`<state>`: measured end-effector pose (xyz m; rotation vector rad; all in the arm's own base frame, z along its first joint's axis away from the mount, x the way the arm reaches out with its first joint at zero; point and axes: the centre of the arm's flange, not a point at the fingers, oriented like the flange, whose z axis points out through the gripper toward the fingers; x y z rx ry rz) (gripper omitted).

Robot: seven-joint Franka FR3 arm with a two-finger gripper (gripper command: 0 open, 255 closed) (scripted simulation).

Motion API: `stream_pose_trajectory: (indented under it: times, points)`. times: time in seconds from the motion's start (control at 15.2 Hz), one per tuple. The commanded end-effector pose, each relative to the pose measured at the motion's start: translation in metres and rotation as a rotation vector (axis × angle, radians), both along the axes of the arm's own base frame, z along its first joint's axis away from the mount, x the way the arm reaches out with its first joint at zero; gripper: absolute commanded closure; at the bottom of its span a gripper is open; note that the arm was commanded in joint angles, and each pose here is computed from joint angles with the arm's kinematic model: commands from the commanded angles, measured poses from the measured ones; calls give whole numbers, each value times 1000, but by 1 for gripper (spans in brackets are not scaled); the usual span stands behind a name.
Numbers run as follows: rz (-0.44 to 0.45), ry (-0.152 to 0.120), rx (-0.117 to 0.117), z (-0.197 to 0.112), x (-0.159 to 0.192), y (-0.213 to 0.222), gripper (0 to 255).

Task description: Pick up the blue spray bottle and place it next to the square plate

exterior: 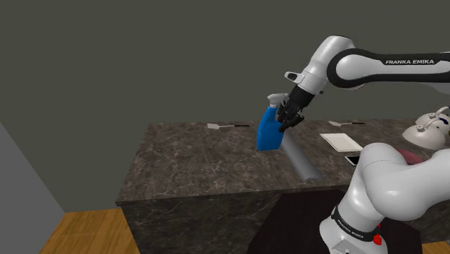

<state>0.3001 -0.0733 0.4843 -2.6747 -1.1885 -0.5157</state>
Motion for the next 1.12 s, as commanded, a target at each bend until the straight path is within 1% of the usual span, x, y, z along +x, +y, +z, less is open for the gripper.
stream_pose_trajectory:
  times: [0.0,1.06]
  points:
    - [0,0,0,11,0,-1,255]
    - [0,0,0,96,0,-1,255]
